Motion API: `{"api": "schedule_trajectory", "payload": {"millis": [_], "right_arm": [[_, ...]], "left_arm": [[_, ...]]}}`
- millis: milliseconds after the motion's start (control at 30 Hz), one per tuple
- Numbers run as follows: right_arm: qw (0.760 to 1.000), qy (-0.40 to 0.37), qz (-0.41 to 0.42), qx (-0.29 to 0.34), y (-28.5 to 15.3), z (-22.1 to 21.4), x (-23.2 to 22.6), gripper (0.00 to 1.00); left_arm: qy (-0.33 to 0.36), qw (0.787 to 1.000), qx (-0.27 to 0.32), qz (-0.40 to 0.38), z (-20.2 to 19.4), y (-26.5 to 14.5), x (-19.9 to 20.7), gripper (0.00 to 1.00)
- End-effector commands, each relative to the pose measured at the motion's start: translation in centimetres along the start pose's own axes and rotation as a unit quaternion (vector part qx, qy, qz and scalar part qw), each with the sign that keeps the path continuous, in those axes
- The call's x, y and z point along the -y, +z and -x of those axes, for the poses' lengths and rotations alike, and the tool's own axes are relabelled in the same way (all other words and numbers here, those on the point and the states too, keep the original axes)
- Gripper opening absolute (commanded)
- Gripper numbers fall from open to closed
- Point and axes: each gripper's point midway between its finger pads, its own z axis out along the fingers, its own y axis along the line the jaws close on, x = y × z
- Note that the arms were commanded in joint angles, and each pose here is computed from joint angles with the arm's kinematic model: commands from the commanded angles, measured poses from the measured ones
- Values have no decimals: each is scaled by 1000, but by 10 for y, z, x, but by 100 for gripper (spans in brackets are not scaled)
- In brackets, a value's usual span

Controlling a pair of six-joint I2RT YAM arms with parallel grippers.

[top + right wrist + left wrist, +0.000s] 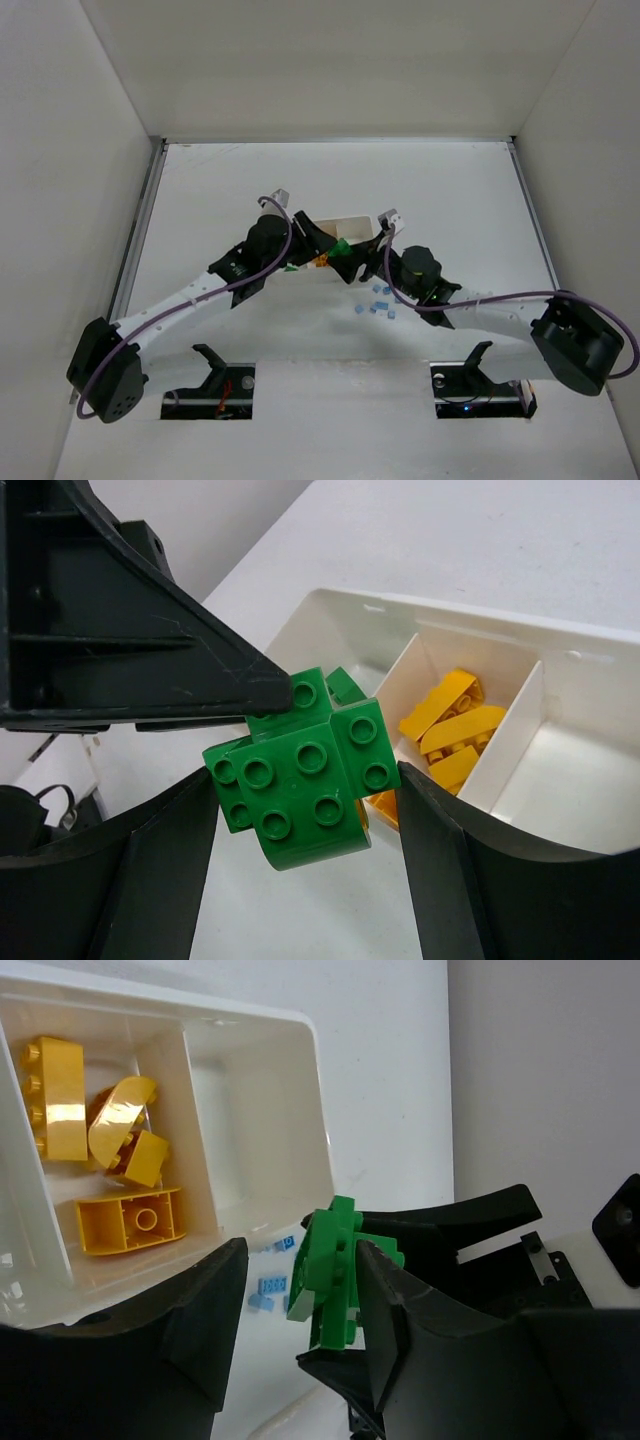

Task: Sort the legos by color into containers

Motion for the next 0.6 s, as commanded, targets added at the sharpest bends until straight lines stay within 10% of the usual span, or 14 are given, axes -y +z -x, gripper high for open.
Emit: {"api": "schedule_trajectory", "payload": {"millis": [0, 233, 567], "right_arm": [[1000, -11, 13, 19, 10, 15, -14, 46], [1000, -11, 15, 15, 12, 13, -15, 46], [1000, -10, 17, 18, 11, 16, -17, 47]], "left_arm": [[28, 999, 28, -29, 18, -4, 29, 43], [35, 999, 21, -27, 13, 1, 28, 18], [33, 999, 13, -15, 10, 2, 17, 6]]}}
